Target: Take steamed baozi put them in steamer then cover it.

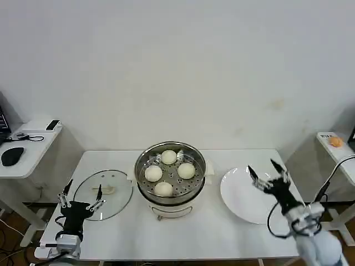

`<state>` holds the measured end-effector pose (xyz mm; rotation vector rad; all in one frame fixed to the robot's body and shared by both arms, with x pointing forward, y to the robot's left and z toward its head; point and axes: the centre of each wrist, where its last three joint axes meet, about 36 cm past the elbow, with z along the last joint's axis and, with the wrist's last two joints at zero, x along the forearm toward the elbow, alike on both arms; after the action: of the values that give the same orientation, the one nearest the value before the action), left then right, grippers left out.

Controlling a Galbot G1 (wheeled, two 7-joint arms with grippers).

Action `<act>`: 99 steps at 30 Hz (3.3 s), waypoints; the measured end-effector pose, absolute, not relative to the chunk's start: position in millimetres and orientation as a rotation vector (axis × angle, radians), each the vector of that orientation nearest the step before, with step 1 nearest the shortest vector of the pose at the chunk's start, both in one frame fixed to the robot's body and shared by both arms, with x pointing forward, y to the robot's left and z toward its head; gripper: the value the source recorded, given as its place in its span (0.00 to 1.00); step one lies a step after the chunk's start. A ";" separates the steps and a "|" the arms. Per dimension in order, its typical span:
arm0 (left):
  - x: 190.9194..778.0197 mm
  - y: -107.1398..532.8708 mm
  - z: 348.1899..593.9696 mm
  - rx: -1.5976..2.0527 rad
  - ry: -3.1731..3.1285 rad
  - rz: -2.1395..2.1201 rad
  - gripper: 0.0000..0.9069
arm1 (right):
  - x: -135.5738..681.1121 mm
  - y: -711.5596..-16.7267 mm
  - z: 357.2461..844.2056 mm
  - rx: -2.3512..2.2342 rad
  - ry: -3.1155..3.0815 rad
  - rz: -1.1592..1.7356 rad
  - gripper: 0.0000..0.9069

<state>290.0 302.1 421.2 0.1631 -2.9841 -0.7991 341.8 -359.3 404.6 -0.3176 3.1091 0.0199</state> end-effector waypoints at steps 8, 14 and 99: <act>295.1 321.1 400.2 0.216 -2.800 -1.289 1.00 | 312.0 -348.0 376.2 -0.145 3.139 0.062 1.00; 303.6 332.5 378.0 0.171 -2.605 -1.646 1.00 | 305.4 -337.3 369.1 -0.084 3.132 0.058 1.00; 453.7 376.3 279.2 -0.128 -2.119 -2.062 0.28 | 279.6 -296.4 336.7 0.107 3.140 -0.067 1.00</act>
<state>453.7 376.3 279.2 -0.1282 -2.1191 -2.0620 279.6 -296.4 336.7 0.1074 3.1400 -0.0665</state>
